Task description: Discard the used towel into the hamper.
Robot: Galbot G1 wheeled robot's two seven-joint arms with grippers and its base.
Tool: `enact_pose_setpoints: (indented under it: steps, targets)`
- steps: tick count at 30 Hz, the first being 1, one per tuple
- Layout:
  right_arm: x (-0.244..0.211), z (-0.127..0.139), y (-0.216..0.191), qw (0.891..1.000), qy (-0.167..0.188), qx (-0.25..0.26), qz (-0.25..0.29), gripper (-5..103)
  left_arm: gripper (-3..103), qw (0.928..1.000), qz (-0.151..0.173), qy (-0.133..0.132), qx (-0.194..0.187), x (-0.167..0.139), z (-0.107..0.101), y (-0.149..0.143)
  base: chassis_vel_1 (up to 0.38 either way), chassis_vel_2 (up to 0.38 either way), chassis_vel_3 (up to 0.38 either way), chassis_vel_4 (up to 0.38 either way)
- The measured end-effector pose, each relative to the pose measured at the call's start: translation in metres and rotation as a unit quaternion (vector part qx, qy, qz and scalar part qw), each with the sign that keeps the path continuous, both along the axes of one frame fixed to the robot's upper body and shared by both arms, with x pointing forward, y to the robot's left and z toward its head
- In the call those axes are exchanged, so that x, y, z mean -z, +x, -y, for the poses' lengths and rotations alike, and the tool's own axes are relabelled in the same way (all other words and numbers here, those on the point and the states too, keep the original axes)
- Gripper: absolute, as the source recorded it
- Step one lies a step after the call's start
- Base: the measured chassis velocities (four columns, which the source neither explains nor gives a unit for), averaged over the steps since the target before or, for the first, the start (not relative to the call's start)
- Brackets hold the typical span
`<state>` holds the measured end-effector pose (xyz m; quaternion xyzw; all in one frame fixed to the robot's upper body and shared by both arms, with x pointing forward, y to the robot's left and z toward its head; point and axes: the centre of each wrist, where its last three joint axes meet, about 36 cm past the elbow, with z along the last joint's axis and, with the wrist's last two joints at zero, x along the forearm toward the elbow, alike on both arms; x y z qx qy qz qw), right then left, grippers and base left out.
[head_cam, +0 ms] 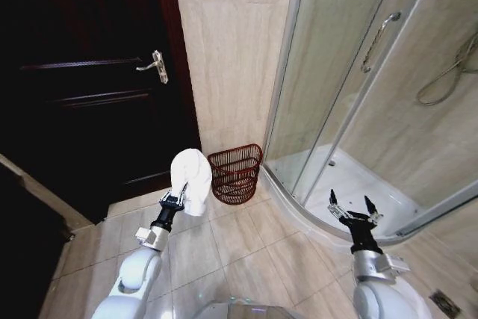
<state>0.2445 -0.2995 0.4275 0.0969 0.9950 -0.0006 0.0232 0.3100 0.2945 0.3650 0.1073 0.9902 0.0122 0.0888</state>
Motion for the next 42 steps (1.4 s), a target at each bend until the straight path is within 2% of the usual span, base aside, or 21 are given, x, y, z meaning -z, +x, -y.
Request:
enact_pose_setpoints:
  steps: [11,24,28,29,31,33,35,37,39,42]
  targets:
    - [-0.009,-0.001,0.005,1.0,0.001,-0.005,0.008,100,16,0.9999,0.004,0.004,0.013,-0.009,0.002,0.008,-0.027,0.029,0.027,-0.026]
    - [0.001,-0.001,0.004,1.0,0.012,-0.003,-0.001,100,16,0.9991,-0.008,0.01,0.042,-0.006,0.021,0.013,-0.117,0.118,0.125,-0.111]
    - [-0.003,-0.002,0.007,1.0,0.013,-0.006,0.005,100,16,0.9957,-0.014,0.007,0.091,-0.018,0.032,0.026,-0.019,0.009,0.009,-0.011]
    - [-0.003,-0.002,0.007,1.0,0.013,-0.006,0.005,100,16,0.9957,-0.014,0.007,0.091,-0.018,0.032,0.026,0.0,0.0,0.0,0.0]
    - [-0.007,-0.005,0.009,1.0,0.013,-0.013,0.007,100,16,0.9939,-0.021,0.004,0.108,-0.023,0.043,0.042,0.0,0.0,0.0,0.0]
    - [-0.01,-0.006,0.009,1.0,0.012,-0.016,0.007,100,16,0.9936,-0.024,0.004,0.111,-0.022,0.047,0.048,0.0,0.0,0.0,0.0]
    - [-0.015,-0.009,0.01,1.0,0.011,-0.021,0.005,100,16,0.9929,-0.029,0.008,0.115,-0.018,0.058,0.078,0.0,0.0,0.0,0.0]
    - [-0.017,-0.009,0.01,1.0,0.01,-0.021,0.005,100,16,0.9926,-0.029,0.008,0.117,-0.018,0.06,0.086,0.0,0.0,0.0,0.0]
    - [-0.024,-0.008,0.014,1.0,0.011,-0.017,0.003,100,16,0.9903,-0.031,0.012,0.134,-0.02,0.075,0.133,0.0,0.0,0.0,0.0]
    - [-0.029,-0.006,0.016,1.0,0.01,-0.009,0.001,100,16,0.9883,-0.034,0.015,0.148,-0.02,0.091,0.162,0.0,0.0,0.0,0.0]
